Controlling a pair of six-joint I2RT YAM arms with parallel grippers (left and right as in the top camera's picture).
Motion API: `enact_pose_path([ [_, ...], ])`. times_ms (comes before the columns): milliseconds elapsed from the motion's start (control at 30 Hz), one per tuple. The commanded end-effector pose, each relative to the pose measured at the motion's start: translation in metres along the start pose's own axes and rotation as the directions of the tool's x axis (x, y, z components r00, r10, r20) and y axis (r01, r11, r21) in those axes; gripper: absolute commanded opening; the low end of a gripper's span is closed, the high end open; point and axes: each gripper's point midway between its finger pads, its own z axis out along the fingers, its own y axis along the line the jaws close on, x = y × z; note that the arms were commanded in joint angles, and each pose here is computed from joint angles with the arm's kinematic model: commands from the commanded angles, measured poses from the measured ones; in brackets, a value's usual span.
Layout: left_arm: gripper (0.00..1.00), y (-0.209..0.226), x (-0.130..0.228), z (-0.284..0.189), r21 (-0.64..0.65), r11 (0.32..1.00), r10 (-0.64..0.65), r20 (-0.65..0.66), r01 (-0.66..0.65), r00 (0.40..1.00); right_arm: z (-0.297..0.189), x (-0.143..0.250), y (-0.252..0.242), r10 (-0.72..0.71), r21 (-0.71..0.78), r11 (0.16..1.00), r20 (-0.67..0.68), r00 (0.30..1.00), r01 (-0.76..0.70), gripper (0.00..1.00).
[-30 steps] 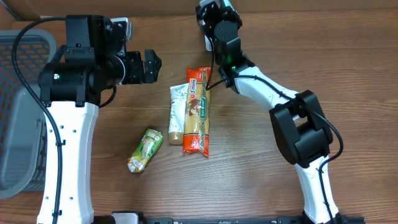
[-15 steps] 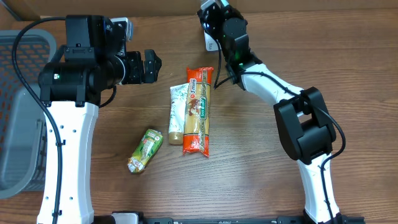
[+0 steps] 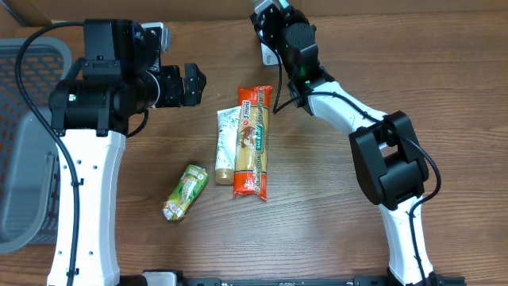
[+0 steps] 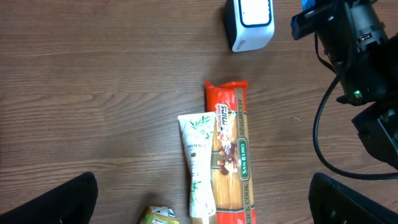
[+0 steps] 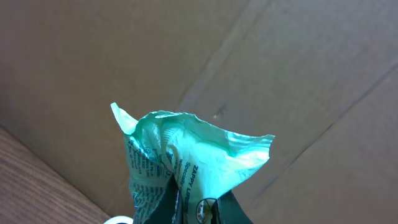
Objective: Scan the item barcode
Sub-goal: 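Lift the teal packet to the white scanner and hold it there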
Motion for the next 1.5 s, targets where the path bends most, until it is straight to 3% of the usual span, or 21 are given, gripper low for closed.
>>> enact_pose_path([
  [0, 0.99, 0.000, -0.004, -0.002, -0.004, 1.000, 0.022, 0.010, -0.022, 1.000, -0.001, -0.023, -0.004, 0.008, 0.025, 1.000, 0.046, 0.999, -0.009, 0.04],
  [200, 1.00, 0.000, -0.004, -0.002, -0.004, 1.000, 0.022, 0.010, -0.022, 1.000, -0.007, -0.049, -0.014, 0.013, 0.046, 0.999, 0.087, 0.996, -0.017, 0.04],
  [467, 0.99, 0.000, -0.004, -0.002, -0.004, 1.000, 0.022, 0.010, -0.022, 1.000, -0.024, -0.111, -0.051, 0.028, 0.129, 0.990, 0.242, 0.970, -0.061, 0.04],
  [667, 0.99, 0.000, -0.004, -0.002, -0.004, 1.000, 0.022, 0.010, -0.022, 1.000, -0.035, -0.143, -0.047, -0.066, 0.144, 0.989, 0.317, 0.946, 0.020, 0.04],
  [967, 1.00, 0.000, -0.004, -0.002, -0.004, 1.000, 0.022, 0.010, -0.022, 1.000, -0.039, -0.153, -0.039, -0.112, 0.146, 0.987, 0.343, 0.933, 0.065, 0.04],
  [1200, 0.99, 0.000, -0.004, -0.002, -0.004, 1.000, 0.022, 0.010, -0.022, 1.000, -0.036, -0.145, -0.033, -0.107, 0.127, 0.989, 0.303, 0.947, 0.071, 0.04],
  [1333, 0.99, 0.000, -0.004, -0.002, -0.004, 1.000, 0.022, 0.010, -0.022, 1.000, -0.031, -0.125, -0.018, -0.071, 0.085, 0.995, 0.199, 0.977, 0.055, 0.04],
  [1467, 1.00, 0.000, -0.004, -0.002, -0.004, 1.000, 0.022, 0.010, -0.022, 1.000, -0.034, -0.102, -0.009, 0.056, 0.041, 0.997, 0.032, 0.998, -0.058, 0.04],
])
